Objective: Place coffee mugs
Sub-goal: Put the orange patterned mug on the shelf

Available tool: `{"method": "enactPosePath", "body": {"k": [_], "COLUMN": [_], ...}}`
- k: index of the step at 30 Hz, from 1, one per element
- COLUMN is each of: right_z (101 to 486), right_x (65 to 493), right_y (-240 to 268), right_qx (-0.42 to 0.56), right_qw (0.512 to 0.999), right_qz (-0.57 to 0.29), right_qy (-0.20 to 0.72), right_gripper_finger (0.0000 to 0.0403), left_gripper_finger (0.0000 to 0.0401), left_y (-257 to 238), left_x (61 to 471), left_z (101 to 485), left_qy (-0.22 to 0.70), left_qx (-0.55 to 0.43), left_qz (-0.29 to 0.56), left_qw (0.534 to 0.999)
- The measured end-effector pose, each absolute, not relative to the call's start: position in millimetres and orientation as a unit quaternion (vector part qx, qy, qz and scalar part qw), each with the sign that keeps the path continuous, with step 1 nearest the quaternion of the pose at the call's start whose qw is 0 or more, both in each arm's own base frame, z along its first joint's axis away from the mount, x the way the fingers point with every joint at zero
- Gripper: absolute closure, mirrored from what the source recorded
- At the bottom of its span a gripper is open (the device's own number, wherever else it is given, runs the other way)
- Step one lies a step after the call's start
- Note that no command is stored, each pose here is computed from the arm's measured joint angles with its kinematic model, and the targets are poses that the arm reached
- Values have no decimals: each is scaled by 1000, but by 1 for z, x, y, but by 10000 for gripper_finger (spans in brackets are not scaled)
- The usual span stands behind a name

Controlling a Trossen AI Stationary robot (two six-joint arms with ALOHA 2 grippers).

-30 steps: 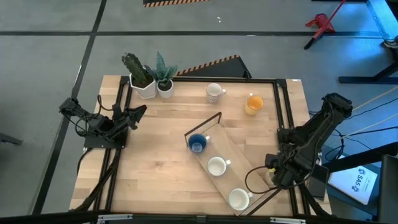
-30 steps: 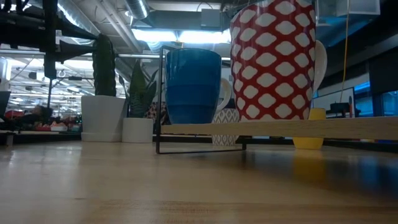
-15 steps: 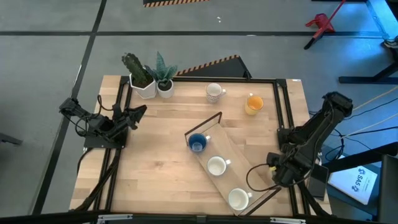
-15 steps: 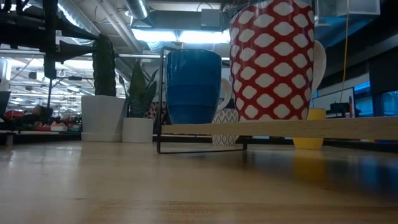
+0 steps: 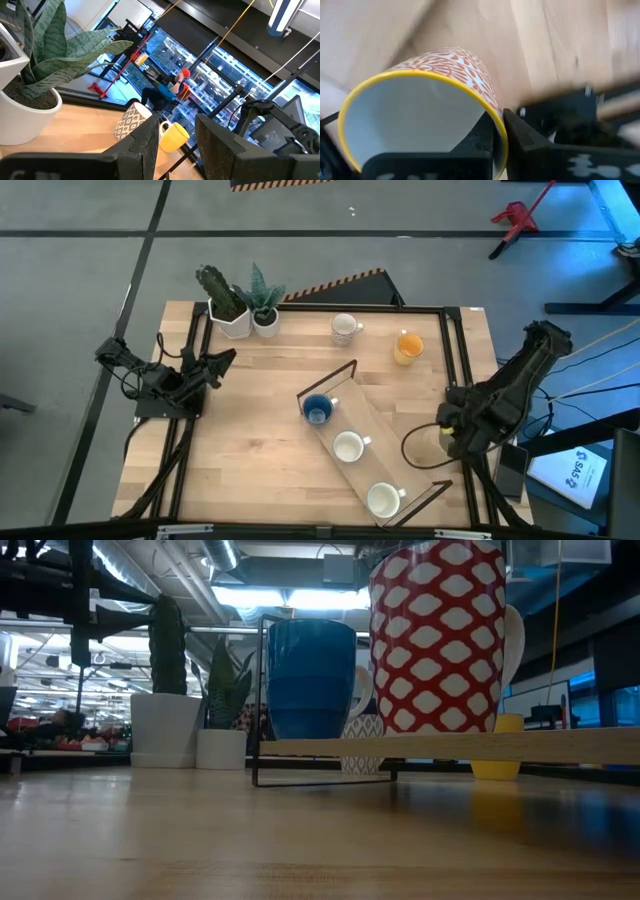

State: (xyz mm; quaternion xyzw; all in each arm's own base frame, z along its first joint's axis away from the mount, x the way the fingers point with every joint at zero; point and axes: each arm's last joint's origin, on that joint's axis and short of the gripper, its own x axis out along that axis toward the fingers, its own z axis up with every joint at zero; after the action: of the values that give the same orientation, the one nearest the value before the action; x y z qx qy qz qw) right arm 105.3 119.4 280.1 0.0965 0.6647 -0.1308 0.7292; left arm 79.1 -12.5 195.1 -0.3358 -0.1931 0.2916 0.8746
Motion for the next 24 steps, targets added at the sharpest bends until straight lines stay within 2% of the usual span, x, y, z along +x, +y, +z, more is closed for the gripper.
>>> {"method": "enactPosePath", "body": {"k": [4,16,24], "right_z": [295,285,298], "right_x": [127,198,213], "right_y": [116,137,141], "right_qx": [40,-152,-175], "right_qw": [740,691,689], "right_qz": [-45,146,174], "right_qy": [670,691,681], "right_gripper_finger": [401,402,403], "left_gripper_finger": [280,280,280], "left_y": [-13,-13,-13], "left_x": [79,79,79], "left_z": [195,195,195], "left_qy": [-193,-193,-193], "left_qx": [-336,-335,-335], "left_qz": [292,291,291], "left_qw": [875,875,875]}}
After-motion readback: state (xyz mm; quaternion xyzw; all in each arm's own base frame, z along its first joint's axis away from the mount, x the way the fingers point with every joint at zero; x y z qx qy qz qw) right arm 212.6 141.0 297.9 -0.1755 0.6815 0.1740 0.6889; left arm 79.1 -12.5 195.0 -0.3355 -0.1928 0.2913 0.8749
